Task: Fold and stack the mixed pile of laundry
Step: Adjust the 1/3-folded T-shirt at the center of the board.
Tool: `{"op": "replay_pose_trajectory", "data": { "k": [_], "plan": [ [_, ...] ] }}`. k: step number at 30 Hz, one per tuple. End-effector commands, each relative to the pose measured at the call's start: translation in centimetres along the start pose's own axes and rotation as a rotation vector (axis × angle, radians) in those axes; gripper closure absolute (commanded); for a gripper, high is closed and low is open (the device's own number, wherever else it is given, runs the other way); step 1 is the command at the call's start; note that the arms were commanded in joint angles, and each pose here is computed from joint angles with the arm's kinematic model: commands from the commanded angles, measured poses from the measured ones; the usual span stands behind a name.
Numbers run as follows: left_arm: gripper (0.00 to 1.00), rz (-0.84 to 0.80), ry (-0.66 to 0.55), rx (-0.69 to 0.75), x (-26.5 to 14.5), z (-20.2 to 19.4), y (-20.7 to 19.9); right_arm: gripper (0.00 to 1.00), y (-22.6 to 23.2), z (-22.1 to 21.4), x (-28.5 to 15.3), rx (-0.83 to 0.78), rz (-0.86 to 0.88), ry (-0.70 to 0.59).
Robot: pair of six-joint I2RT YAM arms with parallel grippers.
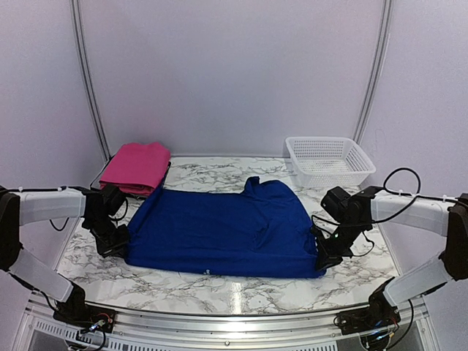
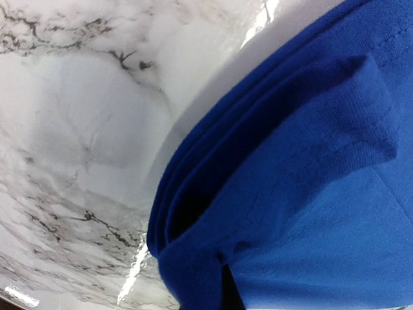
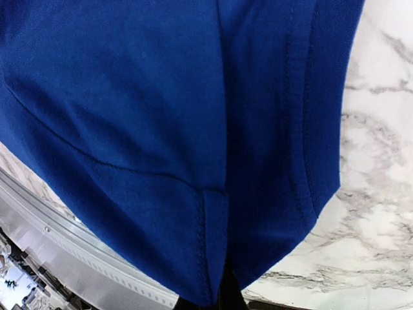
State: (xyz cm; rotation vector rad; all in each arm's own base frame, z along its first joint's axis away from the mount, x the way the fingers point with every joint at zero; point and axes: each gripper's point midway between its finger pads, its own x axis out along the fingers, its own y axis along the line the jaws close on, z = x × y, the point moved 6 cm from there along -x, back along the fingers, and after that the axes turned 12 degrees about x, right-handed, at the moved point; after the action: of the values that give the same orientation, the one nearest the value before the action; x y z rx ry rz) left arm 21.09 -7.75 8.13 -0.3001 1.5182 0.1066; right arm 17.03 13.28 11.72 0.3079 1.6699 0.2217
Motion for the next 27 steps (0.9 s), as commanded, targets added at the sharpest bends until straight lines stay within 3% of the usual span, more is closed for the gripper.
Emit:
{"op": "replay_pose_trajectory", "data": {
  "k": [1, 2, 3, 6, 10, 12, 15, 17, 20, 24, 27],
  "plan": [
    [1.00, 0.121, 0.089, -0.013, 0.0, -2.9, 2.8, 1.00, -0.1, -0.8, 0.5, 0.012, 0.018, 0.090],
    [1.00, 0.127, 0.097, -0.017, 0.2, -3.2, 3.0, 1.00, 0.2, -0.7, 0.6, 0.010, 0.038, 0.100],
    [0.91, 0.130, 0.102, -0.019, 0.3, -3.3, 3.1, 0.93, 0.6, -0.5, 0.8, 0.002, 0.062, 0.114],
    [0.53, 0.087, 0.041, -0.010, -0.9, -2.2, 2.2, 0.66, 1.9, 0.6, -0.1, -0.034, 0.104, 0.081],
    [0.12, 0.041, -0.237, 0.095, -7.0, 1.7, 0.4, 0.51, 2.8, 2.5, -3.3, -0.077, 0.126, -0.035],
    [0.02, 0.007, -0.370, 0.136, -10.6, 3.4, -0.7, 0.48, 3.0, 3.5, -4.8, -0.093, 0.150, -0.108],
    [0.01, -0.176, -0.434, 0.237, -12.9, 4.9, -3.9, 0.45, 3.6, 5.5, -6.6, -0.126, 0.185, -0.216],
    [0.01, -0.347, -0.482, 0.347, -13.7, 5.7, -7.5, 0.44, 4.0, 6.9, -7.0, -0.139, 0.212, -0.268],
    [0.05, -0.475, -0.549, 0.538, -14.2, 5.9, -13.0, 0.47, 4.8, 8.8, -6.4, -0.156, 0.265, -0.295],
    [0.27, -0.568, -0.490, 0.735, -12.3, 5.9, -21.3, 0.52, 5.5, 11.4, -4.8, -0.164, 0.294, -0.304],
    [0.41, -0.588, -0.380, 0.853, -8.2, 5.1, -27.3, 0.53, 5.9, 13.4, -4.2, -0.175, 0.297, -0.317]
  ]
}}
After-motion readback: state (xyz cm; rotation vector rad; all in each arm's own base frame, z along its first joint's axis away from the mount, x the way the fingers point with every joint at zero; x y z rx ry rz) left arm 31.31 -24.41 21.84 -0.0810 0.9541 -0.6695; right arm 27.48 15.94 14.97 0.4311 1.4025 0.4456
